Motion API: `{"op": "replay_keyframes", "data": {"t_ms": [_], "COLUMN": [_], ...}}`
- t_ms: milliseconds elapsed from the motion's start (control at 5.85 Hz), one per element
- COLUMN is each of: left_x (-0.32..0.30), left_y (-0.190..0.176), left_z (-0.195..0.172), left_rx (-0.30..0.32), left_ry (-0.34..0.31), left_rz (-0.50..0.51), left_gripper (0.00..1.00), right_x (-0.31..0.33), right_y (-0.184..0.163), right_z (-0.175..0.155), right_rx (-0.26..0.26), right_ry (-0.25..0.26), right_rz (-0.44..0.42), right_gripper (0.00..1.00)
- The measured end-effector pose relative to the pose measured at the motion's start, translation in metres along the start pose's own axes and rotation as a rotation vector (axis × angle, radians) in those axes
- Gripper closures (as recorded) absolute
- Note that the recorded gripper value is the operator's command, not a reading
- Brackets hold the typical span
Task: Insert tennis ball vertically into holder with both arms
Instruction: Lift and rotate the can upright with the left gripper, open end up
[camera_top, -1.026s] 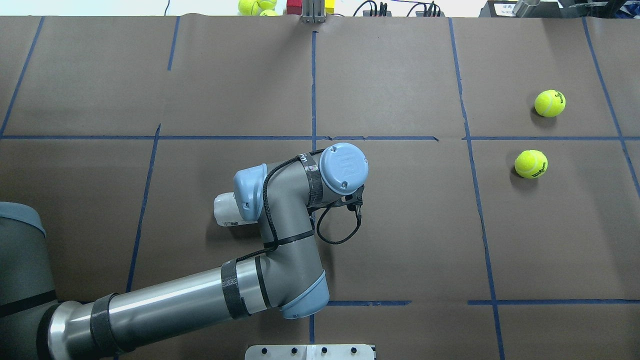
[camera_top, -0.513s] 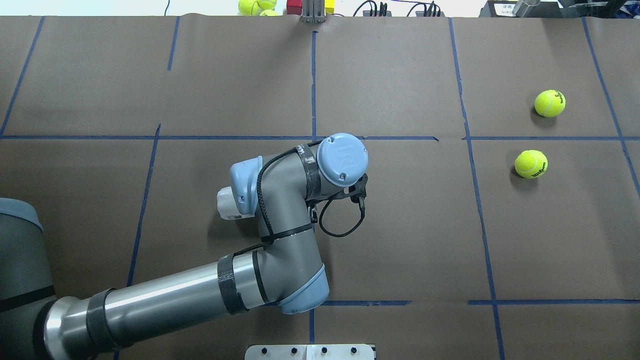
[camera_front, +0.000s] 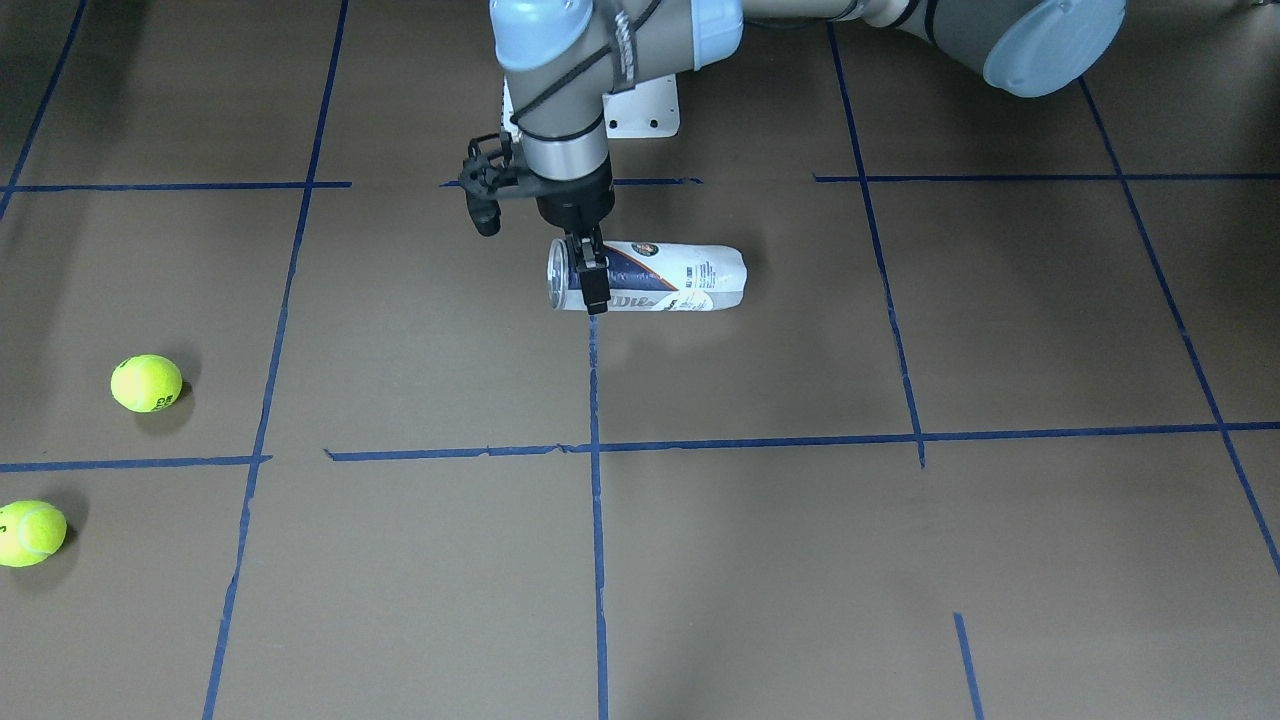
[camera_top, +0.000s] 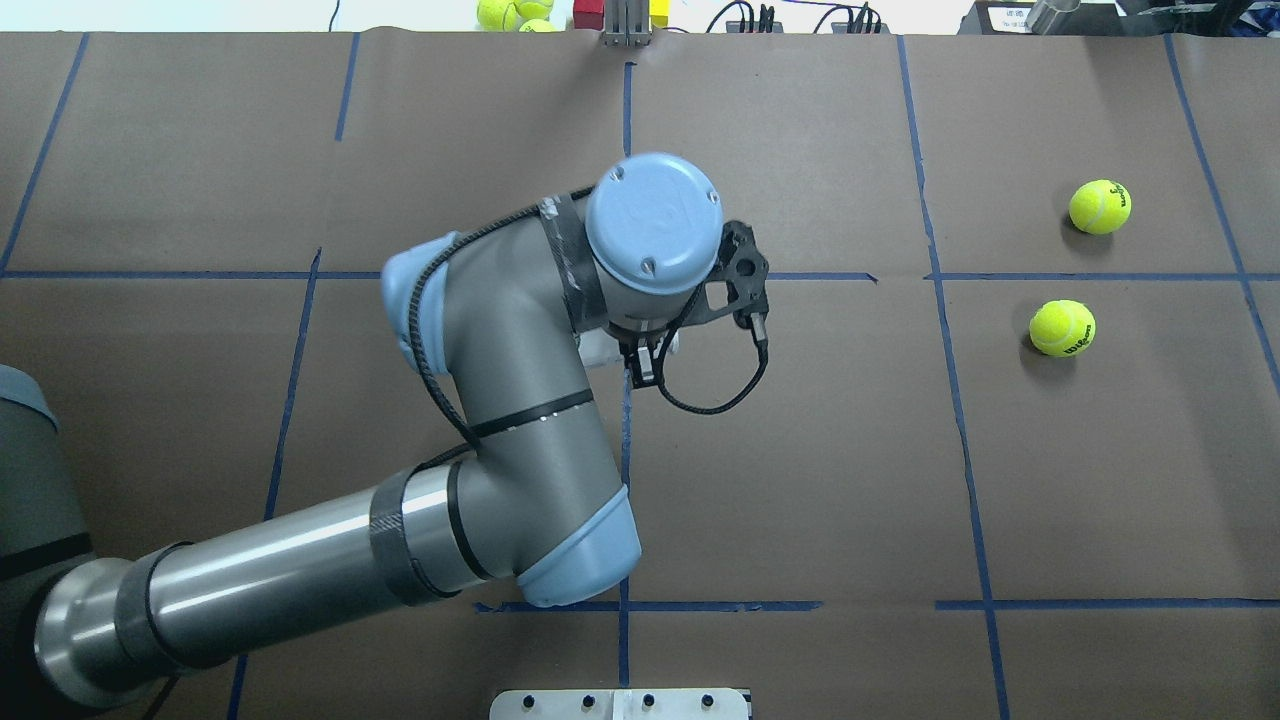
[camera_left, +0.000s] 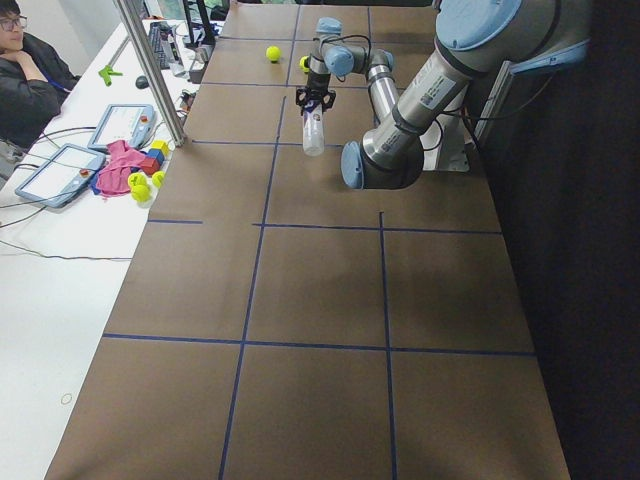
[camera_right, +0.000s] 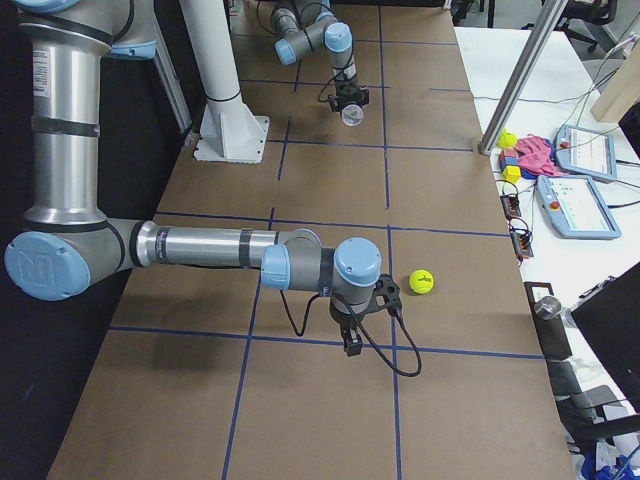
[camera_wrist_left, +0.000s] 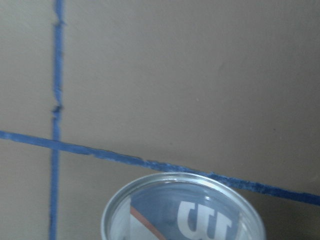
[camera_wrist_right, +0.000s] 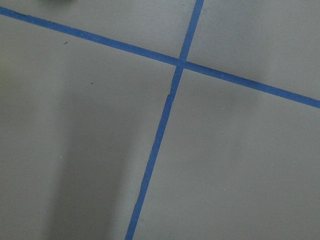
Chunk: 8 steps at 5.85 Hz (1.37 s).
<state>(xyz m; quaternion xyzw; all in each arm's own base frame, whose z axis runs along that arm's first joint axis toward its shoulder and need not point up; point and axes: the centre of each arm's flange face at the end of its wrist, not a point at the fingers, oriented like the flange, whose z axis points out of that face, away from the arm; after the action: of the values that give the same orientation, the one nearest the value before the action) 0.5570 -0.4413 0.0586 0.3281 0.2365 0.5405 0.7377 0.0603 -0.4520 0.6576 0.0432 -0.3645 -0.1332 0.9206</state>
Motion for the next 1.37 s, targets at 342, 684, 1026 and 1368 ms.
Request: {"op": "replay_keyframes", "data": {"t_ms": [342,684,1026,1368], "left_x": [-0.017,-0.017,-0.015,-0.015], "left_y": [-0.009,0.020,0.062,0.098], "left_z": [-0.047,-0.043,-0.038,-0.028], "left_rx": [0.285,0.601,0.865,1.076], "left_ry": [0.022,0.052,0.068,0.067], "left_rz": [-0.102,-0.186,-0.181,-0.189], "left_gripper": [0.33,0.33,0.32,0.31], "right_x": [0.000,-0.001,-0.001,-0.002], "right_y": [0.000,0.000,0.000,-0.001], "right_z": [0.000,-0.001,-0.001,-0.002], "right_rx": [0.001,0.002,0.001,0.004], "right_ry": [0.000,0.001,0.000,0.001], "right_rz": [-0.001,-0.001,-0.001,-0.003], "right_gripper": [0.00,0.00,0.00,0.00]}}
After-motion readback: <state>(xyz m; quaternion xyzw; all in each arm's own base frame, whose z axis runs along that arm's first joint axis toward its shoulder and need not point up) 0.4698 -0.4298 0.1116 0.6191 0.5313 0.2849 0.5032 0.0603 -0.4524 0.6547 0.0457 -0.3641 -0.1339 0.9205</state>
